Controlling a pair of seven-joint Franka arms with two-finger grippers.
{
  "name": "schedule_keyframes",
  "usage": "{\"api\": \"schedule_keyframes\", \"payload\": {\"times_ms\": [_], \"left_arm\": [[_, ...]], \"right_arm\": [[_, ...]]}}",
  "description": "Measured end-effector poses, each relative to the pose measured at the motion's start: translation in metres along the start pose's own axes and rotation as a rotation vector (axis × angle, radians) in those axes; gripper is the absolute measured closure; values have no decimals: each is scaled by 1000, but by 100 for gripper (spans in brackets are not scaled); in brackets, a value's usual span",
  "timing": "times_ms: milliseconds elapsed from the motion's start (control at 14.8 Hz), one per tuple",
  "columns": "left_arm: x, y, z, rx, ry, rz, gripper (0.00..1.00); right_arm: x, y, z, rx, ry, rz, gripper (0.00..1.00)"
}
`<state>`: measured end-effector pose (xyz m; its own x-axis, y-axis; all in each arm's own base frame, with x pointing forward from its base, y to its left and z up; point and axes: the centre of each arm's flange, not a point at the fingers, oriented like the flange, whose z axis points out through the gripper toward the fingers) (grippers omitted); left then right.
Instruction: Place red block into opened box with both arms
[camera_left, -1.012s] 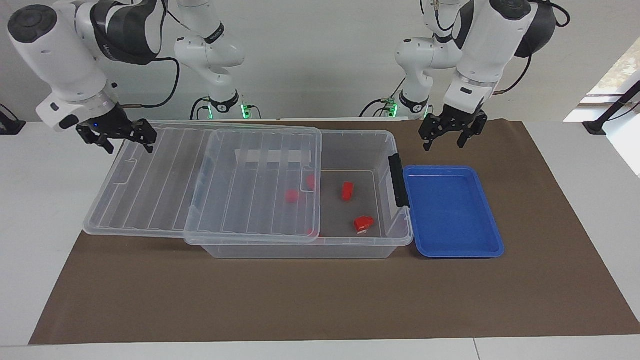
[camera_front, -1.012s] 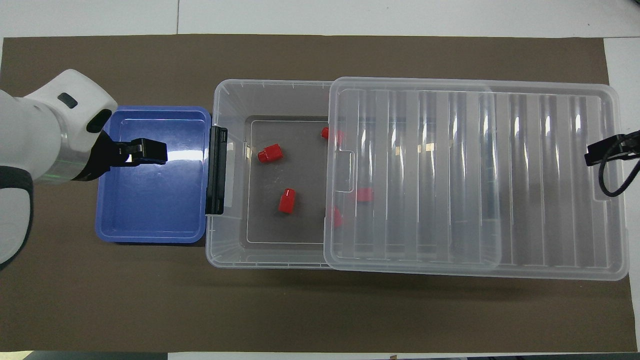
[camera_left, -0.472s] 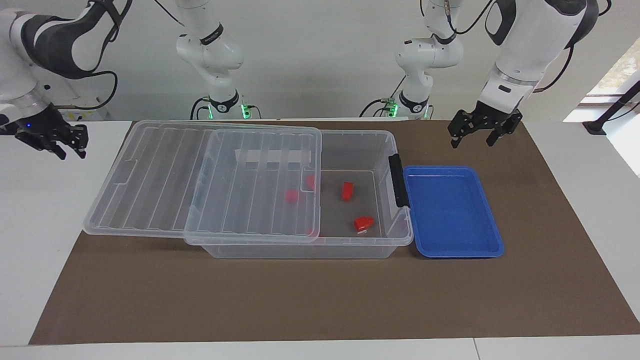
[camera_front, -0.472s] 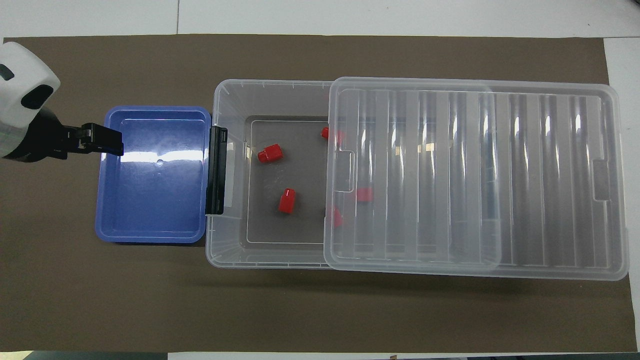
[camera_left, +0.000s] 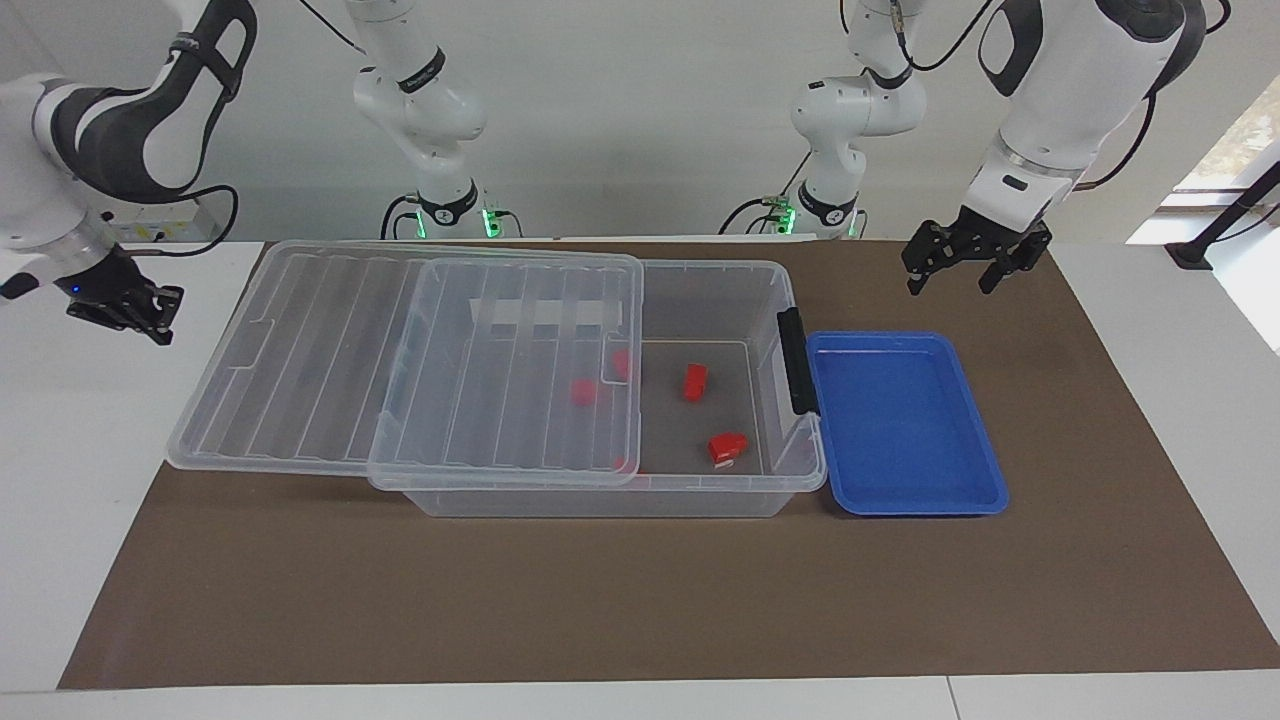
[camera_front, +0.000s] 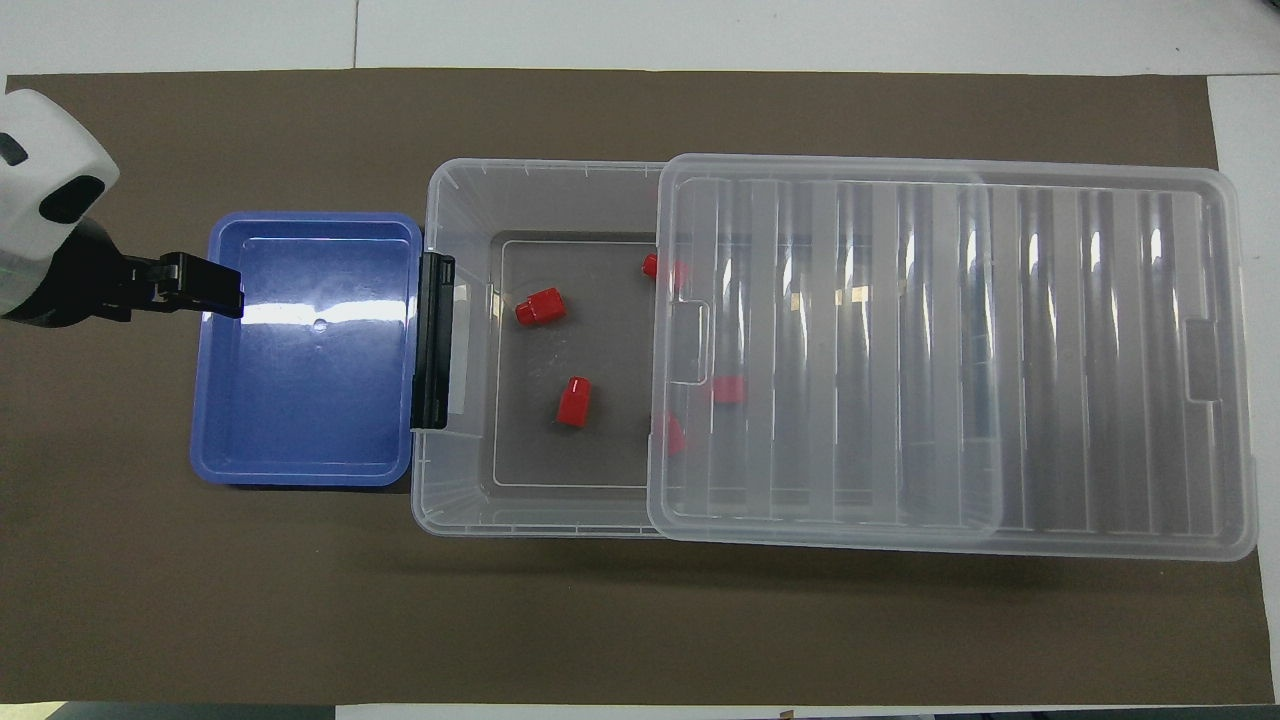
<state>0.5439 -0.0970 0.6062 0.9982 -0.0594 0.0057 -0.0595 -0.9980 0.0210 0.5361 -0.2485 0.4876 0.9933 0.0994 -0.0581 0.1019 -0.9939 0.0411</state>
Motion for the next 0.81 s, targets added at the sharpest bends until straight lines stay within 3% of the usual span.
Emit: {"api": "schedule_keyframes", "payload": {"times_ms": [810], "left_arm": [[2,-24,-1,-1,0,-36,0]], "right_arm": [[26,-70,14,32,-18,14,99]]}}
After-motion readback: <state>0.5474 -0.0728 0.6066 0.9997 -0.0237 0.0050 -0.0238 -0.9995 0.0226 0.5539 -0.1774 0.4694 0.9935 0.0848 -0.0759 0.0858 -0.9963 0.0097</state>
